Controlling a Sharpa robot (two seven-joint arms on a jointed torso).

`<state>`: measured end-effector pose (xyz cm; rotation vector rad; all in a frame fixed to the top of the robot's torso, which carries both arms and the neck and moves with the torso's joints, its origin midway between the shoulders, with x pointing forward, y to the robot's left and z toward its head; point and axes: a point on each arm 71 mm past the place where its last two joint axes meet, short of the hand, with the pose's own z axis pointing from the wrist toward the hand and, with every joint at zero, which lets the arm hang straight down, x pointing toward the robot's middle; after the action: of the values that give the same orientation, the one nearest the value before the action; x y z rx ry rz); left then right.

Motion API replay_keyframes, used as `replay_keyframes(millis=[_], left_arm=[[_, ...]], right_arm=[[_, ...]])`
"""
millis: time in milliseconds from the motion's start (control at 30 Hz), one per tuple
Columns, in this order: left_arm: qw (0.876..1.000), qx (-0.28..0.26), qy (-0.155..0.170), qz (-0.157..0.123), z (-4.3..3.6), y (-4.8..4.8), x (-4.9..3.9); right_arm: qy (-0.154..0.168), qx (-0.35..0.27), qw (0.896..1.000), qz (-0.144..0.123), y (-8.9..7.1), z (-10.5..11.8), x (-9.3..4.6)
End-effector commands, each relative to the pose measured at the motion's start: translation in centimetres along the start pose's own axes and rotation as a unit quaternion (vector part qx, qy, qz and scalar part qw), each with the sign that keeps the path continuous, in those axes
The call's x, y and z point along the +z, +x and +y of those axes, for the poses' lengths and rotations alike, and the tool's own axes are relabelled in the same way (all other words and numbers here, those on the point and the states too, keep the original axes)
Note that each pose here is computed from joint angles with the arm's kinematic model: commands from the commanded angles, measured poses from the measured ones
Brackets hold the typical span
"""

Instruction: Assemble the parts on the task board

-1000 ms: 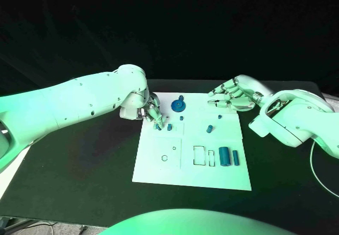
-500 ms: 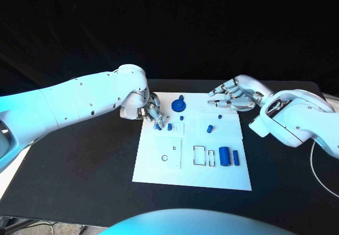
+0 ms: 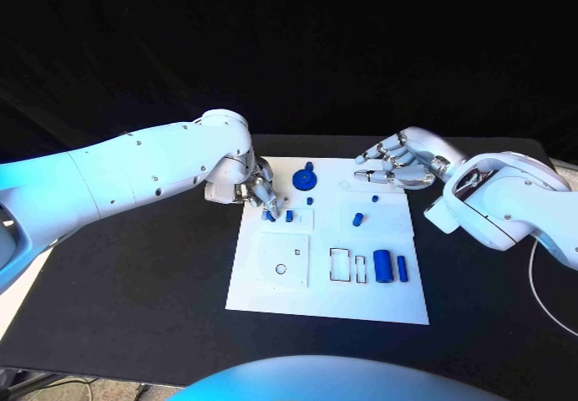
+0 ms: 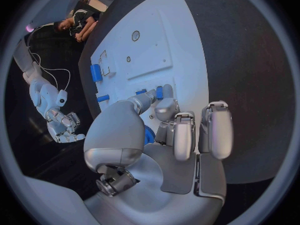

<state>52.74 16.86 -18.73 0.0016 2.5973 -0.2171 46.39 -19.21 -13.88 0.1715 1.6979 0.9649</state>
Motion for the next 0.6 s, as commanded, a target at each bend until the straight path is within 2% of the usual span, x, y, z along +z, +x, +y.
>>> replay_keyframes(millis=[33,300,600], left_arm=[[0.999,0.006,-0.038,0.004,0.63,0.77,0.70],[0.998,0.005,-0.055,0.011,0.88,1.28,1.20],[0.997,0.004,-0.069,0.019,1.13,1.49,1.37]], right_arm=[[-0.006,-0.004,1.000,0.007,0.17,0.13,-0.01],[-0.005,-0.004,1.000,0.007,0.14,0.11,-0.05],[-0.005,-0.004,1.000,0.007,0.12,0.10,-0.09]])
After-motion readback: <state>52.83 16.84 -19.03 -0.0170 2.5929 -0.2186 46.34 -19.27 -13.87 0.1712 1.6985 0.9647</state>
